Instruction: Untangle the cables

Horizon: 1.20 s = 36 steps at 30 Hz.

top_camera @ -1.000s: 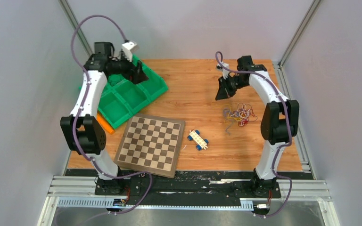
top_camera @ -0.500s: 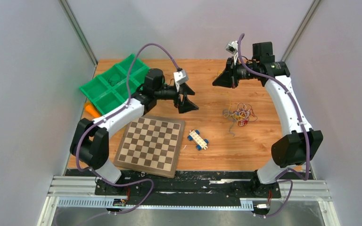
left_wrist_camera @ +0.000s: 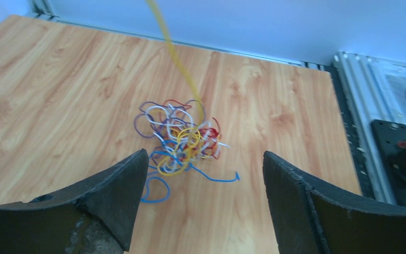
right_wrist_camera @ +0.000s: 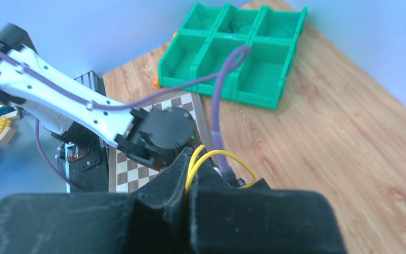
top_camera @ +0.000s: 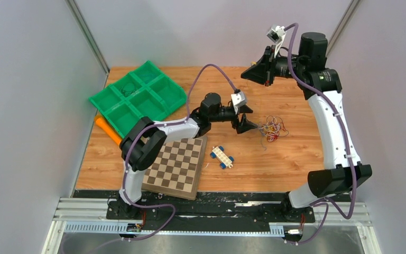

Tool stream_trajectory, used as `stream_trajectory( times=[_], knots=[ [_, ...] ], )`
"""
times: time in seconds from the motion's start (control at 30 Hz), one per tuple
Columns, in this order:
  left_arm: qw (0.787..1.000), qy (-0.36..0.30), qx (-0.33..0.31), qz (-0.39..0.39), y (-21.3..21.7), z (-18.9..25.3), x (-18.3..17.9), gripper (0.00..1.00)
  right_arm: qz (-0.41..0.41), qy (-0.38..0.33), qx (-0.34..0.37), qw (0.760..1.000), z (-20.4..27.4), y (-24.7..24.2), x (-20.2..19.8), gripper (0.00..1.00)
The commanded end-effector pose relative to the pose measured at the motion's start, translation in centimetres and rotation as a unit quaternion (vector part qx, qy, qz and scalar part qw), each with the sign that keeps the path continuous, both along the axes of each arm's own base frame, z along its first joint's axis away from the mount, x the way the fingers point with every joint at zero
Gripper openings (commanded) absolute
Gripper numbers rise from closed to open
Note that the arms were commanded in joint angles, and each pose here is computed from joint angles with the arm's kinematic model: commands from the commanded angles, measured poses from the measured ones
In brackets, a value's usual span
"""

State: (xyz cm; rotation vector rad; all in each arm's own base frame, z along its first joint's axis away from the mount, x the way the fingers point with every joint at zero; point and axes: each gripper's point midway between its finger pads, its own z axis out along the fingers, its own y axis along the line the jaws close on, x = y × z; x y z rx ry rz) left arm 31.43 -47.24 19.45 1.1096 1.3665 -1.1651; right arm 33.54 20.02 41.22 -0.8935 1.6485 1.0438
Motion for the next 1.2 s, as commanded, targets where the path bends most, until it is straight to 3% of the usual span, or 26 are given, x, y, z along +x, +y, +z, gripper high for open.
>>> stream_trajectory(
  times=[0.0, 0.13, 0.3, 0.53, 0.7, 0.77, 0.87, 0.9, 1.03, 1.17],
  knots=[
    [0.997, -0.05, -0.053, 0.02, -2.4, 2.7, 2.4, 0.84, -0.025, -0.051, 0.024, 0.998, 4.8, -0.3, -0.6, 0.0],
    [0.997, -0.054, -0.048, 0.016, -3.6, 1.5, 2.3, 0.74, -0.037, -0.048, 0.031, 0.998, 5.5, -0.8, -0.1, 0.0],
    [0.997, -0.052, -0.045, 0.042, -4.1, 0.6, 3.6, 0.51, -0.049, -0.025, 0.042, 0.998, 5.5, -2.4, 0.2, 0.0],
    [0.995, -0.061, -0.071, 0.041, -4.5, 3.4, 3.8, 0.01, -0.104, 0.022, 0.04, 0.994, 2.3, -7.2, 1.7, 0.0],
    [0.994, -0.058, -0.09, 0.025, -3.3, 7.4, 2.4, 0.0, -0.175, 0.025, -0.042, 0.983, -3.4, -11.0, 3.5, 0.0],
    [0.994, -0.047, -0.092, 0.028, -2.2, 9.3, 2.1, 0.0, -0.187, 0.041, -0.087, 0.978, -7.5, -12.1, 3.7, 0.16],
    [0.996, 0.009, -0.071, 0.05, -0.6, 10.1, 2.7, 0.0, -0.168, 0.076, -0.135, 0.974, -14.2, -12.7, 2.3, 0.64],
    [0.996, 0.012, -0.075, 0.056, -0.2, 11.6, 3.0, 0.0, -0.158, 0.081, -0.149, 0.973, -16.2, -12.8, 1.7, 0.72],
    [0.994, 0.074, -0.05, 0.068, 0.4, 11.6, 3.9, 0.0, -0.163, 0.079, -0.183, 0.966, -22.7, -12.9, 2.3, 0.79],
    [0.991, 0.108, -0.055, 0.057, 0.5, 11.9, 3.5, 0.0, -0.169, 0.097, -0.202, 0.96, -27.6, -11.3, 5.5, 0.78]
  ],
)
